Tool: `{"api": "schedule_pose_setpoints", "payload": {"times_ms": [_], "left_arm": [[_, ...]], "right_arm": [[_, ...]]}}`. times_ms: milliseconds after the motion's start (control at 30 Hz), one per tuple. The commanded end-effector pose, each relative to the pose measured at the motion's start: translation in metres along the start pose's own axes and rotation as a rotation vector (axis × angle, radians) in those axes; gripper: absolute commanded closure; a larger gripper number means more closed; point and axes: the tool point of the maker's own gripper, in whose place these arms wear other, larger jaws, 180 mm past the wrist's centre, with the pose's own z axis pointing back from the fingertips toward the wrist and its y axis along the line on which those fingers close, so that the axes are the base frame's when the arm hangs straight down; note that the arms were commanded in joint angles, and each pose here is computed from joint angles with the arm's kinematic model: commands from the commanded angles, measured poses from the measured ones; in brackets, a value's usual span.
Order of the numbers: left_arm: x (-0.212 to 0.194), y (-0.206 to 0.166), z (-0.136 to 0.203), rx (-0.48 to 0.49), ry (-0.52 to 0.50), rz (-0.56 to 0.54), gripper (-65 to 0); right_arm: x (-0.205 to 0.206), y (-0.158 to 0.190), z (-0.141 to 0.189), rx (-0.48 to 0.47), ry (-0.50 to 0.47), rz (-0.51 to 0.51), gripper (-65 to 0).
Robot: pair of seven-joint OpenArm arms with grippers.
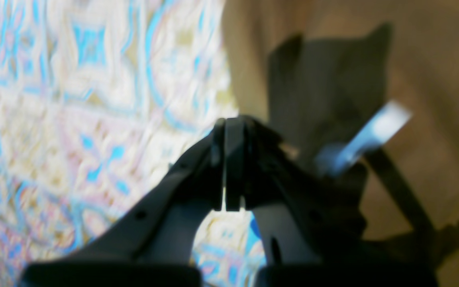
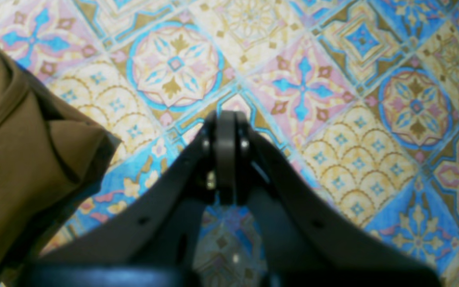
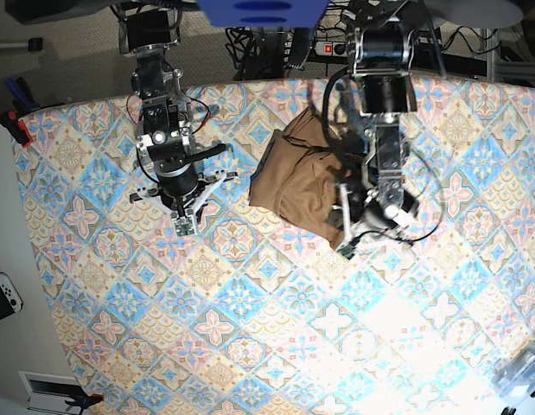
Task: Layout the t-shirt on the table in an organized manner, then fold the t-shirt properly
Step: 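Lift the right gripper away and tuck the bundle edge with the left gripper, then push the bundle's side with the left gripper to square it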
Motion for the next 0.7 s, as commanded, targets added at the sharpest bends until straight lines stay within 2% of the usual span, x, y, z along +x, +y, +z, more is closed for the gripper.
{"api": "schedule_pose_setpoints", "payload": {"times_ms": [0, 167, 367, 433, 500, 600, 667], "left_arm": [[0.024, 0.0, 0.002, -0.004, -0.06, 0.006, 0.0], [0.034, -0.011, 0.001, -0.004, -0.065, 0.008, 0.0], [0.021, 0.036, 0.039, 0.147, -0.123, 0.118, 0.0], [0.001, 0.037, 0.046, 0.178, -0.08, 0.124, 0.0], [-0.028, 0.038, 0.053, 0.22, 0.029, 0.088, 0.0], [-0.063, 0.014, 0.05, 0.183, 0.135, 0.073, 0.0], [-0.076, -0.015, 0.044, 0.117, 0.157, 0.091, 0.0]], "right_arm": [[0.017, -0.004, 0.002, -0.01, -0.057, -0.001, 0.0], [0.017, -0.005, 0.003, -0.014, -0.056, -0.003, 0.0], [0.016, -0.006, 0.002, -0.015, -0.053, -0.002, 0.0], [0.015, -0.004, 0.002, -0.012, -0.052, 0.0, 0.0], [0.015, -0.004, 0.002, -0.011, -0.052, 0.001, 0.0], [0.016, -0.004, 0.0, -0.01, -0.052, 0.002, 0.0], [0.016, -0.003, 0.0, -0.007, -0.052, 0.004, 0.0]]}}
